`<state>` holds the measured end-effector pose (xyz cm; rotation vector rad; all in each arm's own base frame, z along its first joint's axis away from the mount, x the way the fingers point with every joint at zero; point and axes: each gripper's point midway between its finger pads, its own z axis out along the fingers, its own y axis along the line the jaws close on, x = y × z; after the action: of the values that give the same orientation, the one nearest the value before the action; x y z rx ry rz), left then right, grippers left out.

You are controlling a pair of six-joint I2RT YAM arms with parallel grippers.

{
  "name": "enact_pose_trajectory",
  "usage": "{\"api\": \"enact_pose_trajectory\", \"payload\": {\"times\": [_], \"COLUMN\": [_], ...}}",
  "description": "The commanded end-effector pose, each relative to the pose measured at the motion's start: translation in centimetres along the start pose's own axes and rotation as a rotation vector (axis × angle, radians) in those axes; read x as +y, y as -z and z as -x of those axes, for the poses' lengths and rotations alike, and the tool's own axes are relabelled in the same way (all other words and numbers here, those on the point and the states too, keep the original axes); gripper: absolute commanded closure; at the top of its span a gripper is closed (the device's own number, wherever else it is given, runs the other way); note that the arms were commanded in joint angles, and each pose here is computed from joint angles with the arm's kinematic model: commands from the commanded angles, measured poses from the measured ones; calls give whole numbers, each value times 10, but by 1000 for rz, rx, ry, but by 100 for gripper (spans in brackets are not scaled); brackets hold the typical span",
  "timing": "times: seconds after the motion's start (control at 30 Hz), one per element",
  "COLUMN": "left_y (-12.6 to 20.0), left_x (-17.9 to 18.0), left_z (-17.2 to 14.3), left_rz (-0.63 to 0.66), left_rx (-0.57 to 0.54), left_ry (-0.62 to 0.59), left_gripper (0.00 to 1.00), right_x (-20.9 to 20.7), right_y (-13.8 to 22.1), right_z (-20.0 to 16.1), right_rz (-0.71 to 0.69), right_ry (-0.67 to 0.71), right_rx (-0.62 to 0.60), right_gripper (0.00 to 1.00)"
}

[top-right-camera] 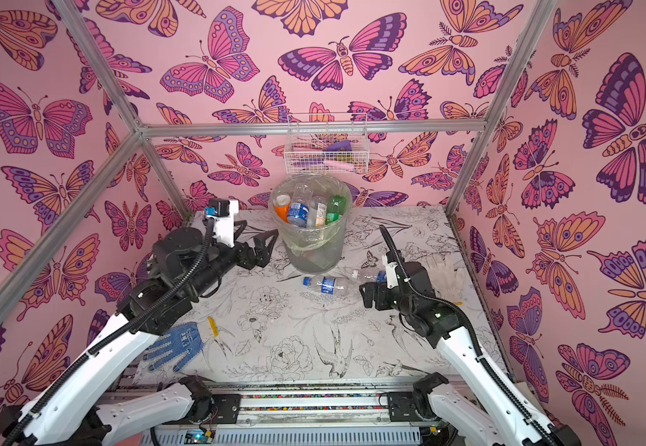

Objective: Throw the plastic bottles in the bin
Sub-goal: Pick up the plastic bottle from the center of the table.

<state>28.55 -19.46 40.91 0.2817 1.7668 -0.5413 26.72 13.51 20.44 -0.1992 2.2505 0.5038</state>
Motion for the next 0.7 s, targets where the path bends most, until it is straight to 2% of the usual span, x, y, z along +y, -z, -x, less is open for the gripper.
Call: {"api": "enact_pose_trajectory", "payload": {"times": [0.0, 0.27, 0.4, 0.67], "left_y": [9, 27, 34, 51], "left_x": [9, 24, 30, 39], "left_z": [-16, -60, -72, -87], "left_rz": [28, 67, 82, 111], "left_rx": [13, 80, 101, 118], "left_ry": [62, 132, 148, 165], "left_gripper": [2, 2, 2, 1], "right_x": [23, 30, 32, 37], "right_y": [-7, -42, -65, -115], "right_z": [12, 9, 6, -4], "right_rz": [134, 180, 175, 203], "right_ry": [167, 255, 282, 308], "right_rx": [-94, -20, 11, 94], "right_gripper": [1, 1, 0, 6]}}
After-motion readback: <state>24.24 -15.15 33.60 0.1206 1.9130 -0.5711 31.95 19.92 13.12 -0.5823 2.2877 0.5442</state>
